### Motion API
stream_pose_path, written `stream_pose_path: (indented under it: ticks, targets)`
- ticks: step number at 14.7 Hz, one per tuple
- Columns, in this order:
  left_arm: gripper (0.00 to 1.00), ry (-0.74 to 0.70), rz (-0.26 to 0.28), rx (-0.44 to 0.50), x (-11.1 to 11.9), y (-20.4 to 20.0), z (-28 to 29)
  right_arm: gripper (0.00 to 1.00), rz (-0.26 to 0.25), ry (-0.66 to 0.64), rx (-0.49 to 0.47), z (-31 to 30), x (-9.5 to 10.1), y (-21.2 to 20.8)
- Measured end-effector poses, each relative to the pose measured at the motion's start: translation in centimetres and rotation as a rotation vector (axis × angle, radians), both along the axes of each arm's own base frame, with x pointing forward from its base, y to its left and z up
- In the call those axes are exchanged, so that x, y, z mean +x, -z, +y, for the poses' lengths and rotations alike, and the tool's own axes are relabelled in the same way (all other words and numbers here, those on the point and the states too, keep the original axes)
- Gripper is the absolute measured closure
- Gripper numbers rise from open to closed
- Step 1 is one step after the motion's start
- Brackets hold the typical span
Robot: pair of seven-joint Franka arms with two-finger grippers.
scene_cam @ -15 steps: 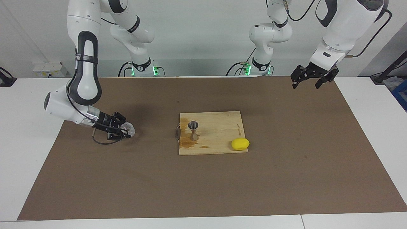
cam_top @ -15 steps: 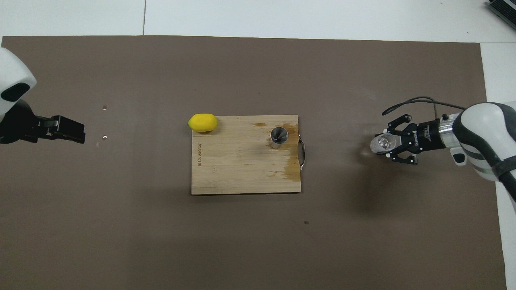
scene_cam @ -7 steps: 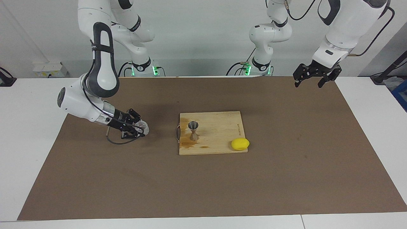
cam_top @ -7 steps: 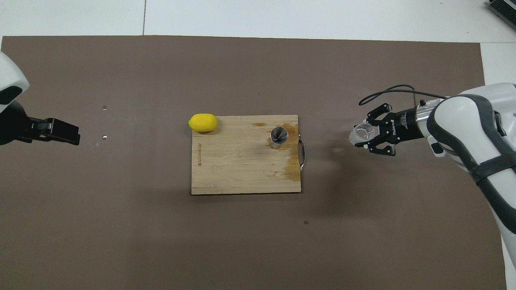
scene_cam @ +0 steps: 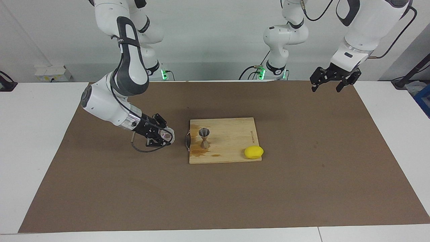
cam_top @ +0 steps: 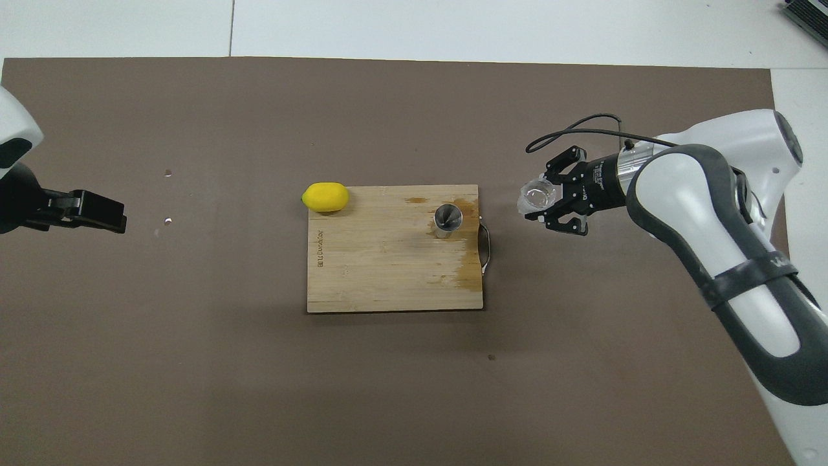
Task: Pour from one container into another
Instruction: 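Lift the clear glass with the right gripper toward the metal cup, then tilt the clear glass over the metal cup with the right gripper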
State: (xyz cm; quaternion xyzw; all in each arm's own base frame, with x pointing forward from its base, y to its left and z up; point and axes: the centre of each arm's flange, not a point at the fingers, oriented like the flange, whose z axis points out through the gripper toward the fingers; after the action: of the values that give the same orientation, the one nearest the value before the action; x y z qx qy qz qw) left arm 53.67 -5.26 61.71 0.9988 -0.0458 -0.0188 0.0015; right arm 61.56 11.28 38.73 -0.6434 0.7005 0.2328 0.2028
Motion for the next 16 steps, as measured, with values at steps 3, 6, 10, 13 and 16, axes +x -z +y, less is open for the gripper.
stream_pose_path:
  ticks: [3,6,10,13,16]
  targets:
    - [0.00,-0.003,0.002,0.000,0.0,0.1,0.0,0.49,-0.021,-0.042,-0.032,3.0,0.1,-1.0]
    - [0.00,-0.010,0.003,0.000,0.0,0.1,0.4,0.49,-0.038,-0.088,-0.104,5.6,0.3,-1.8]
    - [0.00,-0.030,0.001,0.000,0.1,0.1,1.5,0.49,-0.075,-0.168,-0.182,8.5,0.3,-2.4]
    - [0.00,-0.028,-0.002,0.000,0.0,-0.1,1.4,0.49,-0.095,-0.228,-0.237,10.2,-0.1,-2.4]
    - [0.00,-0.028,-0.004,0.001,-0.1,-0.2,1.3,0.49,-0.110,-0.272,-0.279,11.3,-0.5,-2.3]
